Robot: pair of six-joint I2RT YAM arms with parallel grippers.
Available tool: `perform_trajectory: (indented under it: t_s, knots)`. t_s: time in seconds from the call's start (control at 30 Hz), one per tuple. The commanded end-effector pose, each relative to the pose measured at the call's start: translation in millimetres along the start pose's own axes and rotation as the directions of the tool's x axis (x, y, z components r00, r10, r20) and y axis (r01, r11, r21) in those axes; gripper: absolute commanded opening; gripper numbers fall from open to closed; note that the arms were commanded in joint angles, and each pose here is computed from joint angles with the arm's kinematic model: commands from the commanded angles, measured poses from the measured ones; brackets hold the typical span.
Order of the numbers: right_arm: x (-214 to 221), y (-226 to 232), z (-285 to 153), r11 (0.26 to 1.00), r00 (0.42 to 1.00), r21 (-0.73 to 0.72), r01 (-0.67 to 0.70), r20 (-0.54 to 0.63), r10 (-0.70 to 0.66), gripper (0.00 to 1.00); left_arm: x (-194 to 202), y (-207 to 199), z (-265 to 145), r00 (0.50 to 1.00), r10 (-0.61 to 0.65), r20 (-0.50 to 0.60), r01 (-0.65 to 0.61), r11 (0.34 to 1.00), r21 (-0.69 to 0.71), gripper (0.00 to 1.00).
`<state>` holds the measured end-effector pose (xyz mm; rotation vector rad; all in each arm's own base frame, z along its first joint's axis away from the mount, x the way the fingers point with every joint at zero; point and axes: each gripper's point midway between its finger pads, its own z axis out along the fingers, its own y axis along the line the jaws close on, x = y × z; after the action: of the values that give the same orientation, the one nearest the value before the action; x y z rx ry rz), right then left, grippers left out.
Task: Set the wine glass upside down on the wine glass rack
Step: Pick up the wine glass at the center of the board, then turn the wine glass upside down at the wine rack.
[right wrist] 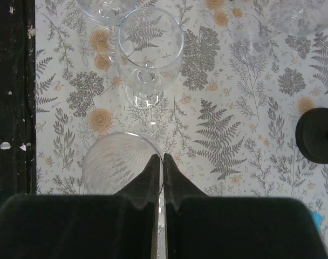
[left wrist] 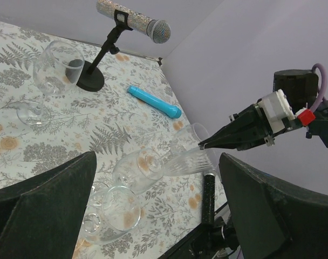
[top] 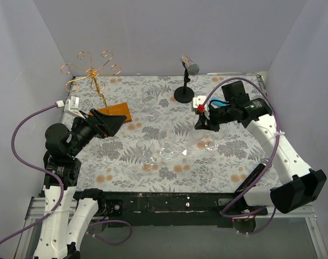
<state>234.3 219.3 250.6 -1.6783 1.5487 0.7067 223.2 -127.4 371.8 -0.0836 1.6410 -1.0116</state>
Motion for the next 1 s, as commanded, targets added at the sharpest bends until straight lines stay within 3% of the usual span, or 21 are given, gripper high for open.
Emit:
perform_trajectory:
  t_s: [0.0,0.73,0.97]
  knots:
    - [-35,-5,-31,0.998,0.993,0.062,-0.017,0.116,0.010,0.01,1,-9,0,1.000,-0.009,-0.019,0.010,0.999,0.045,0.98]
    - [-97,-68,-134,0.916,0.940,0.380,-0.131,0.341,-0.007,0.01,8,-43,15,0.977,-0.118,-0.179,0.158,0.959,0.233,0.98]
    - [-108,-68,-148,0.915,0.920,0.377,-0.147,0.391,-0.013,0.01,44,-72,40,0.957,-0.094,-0.275,0.174,0.944,0.281,0.98]
